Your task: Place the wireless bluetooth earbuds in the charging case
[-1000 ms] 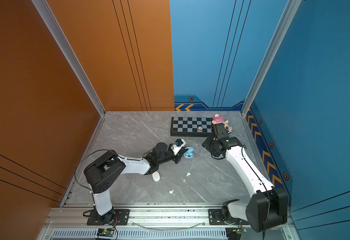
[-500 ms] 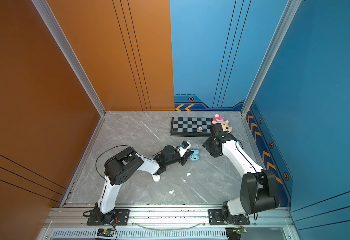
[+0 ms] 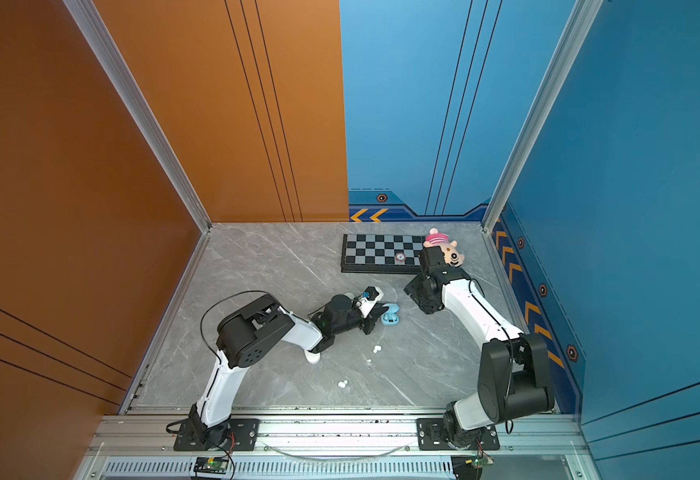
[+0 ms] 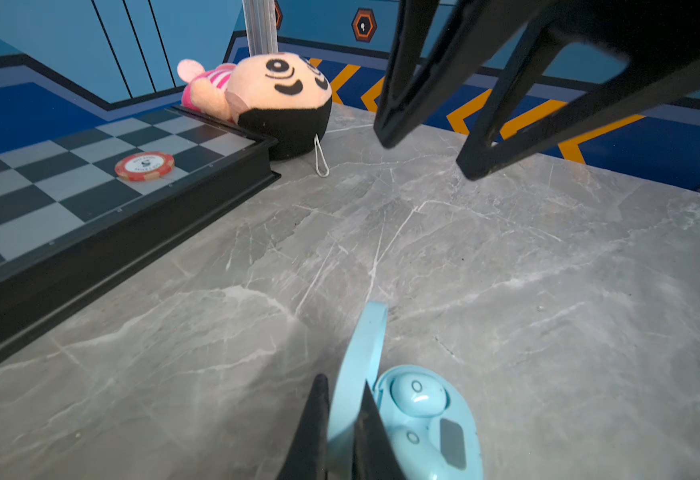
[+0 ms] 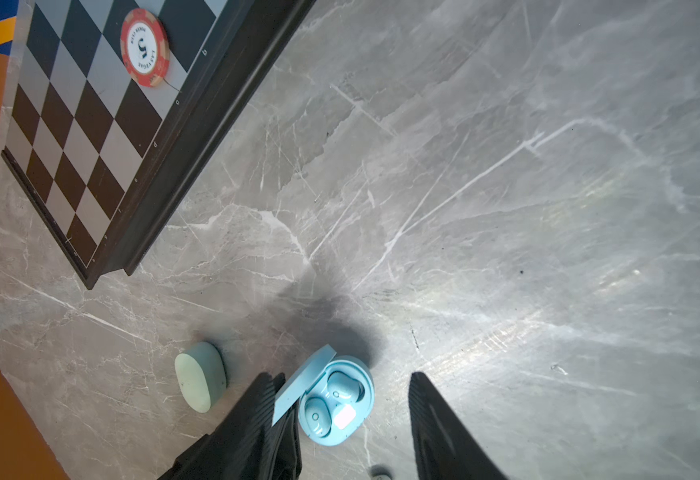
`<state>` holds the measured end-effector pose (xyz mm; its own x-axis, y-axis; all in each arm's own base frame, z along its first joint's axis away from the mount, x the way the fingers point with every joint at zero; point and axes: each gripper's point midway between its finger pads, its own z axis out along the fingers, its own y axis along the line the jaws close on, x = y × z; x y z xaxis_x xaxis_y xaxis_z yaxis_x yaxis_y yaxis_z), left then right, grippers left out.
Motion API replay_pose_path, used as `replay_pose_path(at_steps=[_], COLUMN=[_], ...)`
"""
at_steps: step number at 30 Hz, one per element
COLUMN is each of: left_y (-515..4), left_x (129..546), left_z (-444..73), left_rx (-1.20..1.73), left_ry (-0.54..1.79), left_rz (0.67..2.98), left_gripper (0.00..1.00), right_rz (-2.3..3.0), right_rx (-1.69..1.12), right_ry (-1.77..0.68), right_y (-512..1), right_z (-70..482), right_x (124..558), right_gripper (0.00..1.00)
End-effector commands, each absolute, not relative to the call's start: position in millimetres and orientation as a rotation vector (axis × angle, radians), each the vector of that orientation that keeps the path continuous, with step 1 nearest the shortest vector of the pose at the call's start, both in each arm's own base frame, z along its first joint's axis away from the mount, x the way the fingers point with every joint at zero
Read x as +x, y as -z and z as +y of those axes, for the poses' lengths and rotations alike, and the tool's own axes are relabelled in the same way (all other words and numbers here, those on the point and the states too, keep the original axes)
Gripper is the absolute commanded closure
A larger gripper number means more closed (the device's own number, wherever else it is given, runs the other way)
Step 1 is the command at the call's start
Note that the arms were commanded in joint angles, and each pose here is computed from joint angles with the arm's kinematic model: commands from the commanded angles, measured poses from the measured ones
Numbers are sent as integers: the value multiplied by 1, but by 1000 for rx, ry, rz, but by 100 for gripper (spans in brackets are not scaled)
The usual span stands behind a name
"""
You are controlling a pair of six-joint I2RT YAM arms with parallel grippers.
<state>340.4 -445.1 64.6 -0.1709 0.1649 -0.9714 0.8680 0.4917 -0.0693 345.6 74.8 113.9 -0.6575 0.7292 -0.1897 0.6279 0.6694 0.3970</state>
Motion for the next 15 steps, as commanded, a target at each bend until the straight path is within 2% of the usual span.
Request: replay_pose_path(at_steps=[1, 4, 9, 15], left_y=[-81, -80, -80, -79], left_x=[345, 345, 347, 346], left_z=[-456, -456, -454, -451], left_rx=[871, 873, 869, 861], left_ry=[822, 821, 813, 823], left_rz=[1596, 1597, 1599, 1611], left_gripper=[95, 92, 76, 73], right_rz=[2546, 2549, 2552, 2542], right_rx=[1097, 1102, 1102, 1106], right_ry=[-429, -426, -423, -428], right_y=[-113, -111, -110, -112], right_z=[70, 69, 69, 67], right_x=[345, 345, 346, 347], right_gripper=[45, 45, 44, 44])
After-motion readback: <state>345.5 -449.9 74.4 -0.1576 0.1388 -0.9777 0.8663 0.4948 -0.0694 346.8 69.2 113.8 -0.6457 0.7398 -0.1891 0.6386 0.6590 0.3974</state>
